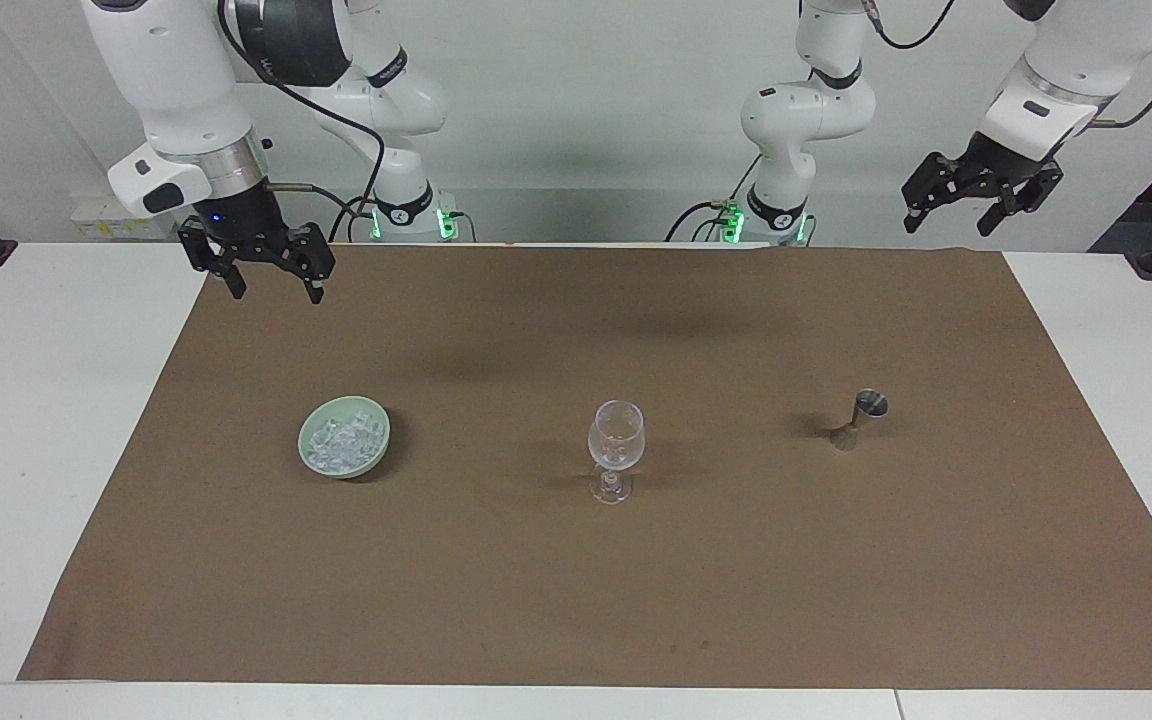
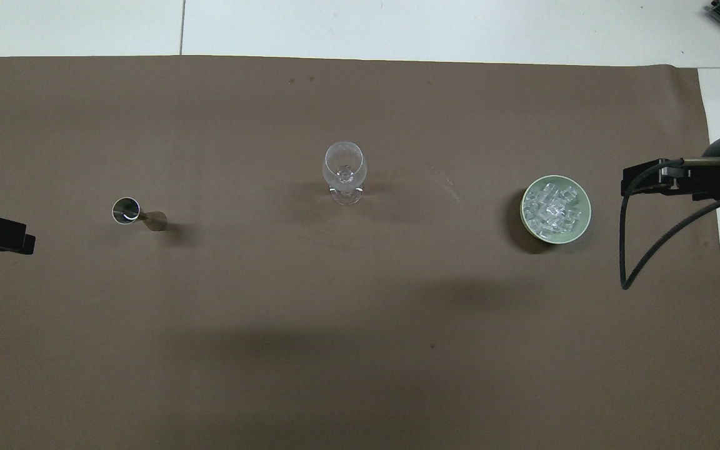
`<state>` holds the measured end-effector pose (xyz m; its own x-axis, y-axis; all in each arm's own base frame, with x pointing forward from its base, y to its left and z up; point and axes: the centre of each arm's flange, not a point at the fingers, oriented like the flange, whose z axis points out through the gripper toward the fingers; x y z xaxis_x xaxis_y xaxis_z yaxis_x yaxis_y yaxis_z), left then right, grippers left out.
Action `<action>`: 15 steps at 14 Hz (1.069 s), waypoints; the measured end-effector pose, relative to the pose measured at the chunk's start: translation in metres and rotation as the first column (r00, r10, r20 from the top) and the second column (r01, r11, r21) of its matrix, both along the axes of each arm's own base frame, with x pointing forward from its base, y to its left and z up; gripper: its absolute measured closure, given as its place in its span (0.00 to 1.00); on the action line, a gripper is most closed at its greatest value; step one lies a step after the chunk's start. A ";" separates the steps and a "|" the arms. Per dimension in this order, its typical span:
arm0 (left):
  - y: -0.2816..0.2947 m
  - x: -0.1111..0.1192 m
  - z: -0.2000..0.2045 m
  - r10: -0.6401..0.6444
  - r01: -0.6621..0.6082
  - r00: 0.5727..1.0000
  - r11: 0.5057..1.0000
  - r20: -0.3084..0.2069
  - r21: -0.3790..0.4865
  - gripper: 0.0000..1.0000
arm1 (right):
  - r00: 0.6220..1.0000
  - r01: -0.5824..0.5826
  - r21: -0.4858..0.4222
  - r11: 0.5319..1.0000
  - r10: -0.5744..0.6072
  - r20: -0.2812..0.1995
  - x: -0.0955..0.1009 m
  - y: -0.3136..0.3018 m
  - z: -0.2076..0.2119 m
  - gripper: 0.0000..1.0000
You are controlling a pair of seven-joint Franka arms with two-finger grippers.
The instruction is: Pour wine and add ice with both arms
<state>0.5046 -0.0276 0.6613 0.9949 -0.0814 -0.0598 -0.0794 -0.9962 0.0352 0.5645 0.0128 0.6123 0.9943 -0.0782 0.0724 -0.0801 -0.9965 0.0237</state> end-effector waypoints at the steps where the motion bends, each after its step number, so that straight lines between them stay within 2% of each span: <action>1: 0.000 0.000 0.000 0.001 -0.001 1.000 1.000 0.000 0.000 0.00 | 1.000 0.000 0.000 1.000 0.000 0.000 0.000 0.000 0.000 0.00; 5: 0.001 0.000 0.001 0.013 -0.013 1.000 1.000 0.001 -0.005 0.00 | 1.000 0.000 0.000 1.000 0.000 0.000 0.000 0.000 0.000 0.00; 8: 0.000 0.000 0.000 0.168 -0.169 0.986 0.984 -0.017 -0.049 0.00 | 1.000 0.000 0.000 1.000 0.000 0.000 0.000 0.000 0.000 0.00; 11: -0.001 0.001 -0.008 0.390 -0.393 0.919 0.919 -0.061 -0.047 0.00 | 1.000 0.000 0.000 1.000 0.000 0.000 0.000 0.000 0.000 0.00; 15: -0.005 0.003 -0.025 0.620 -0.630 0.771 0.776 -0.143 -0.037 0.00 | 1.000 0.000 0.000 1.000 0.000 0.000 0.000 0.000 0.000 0.00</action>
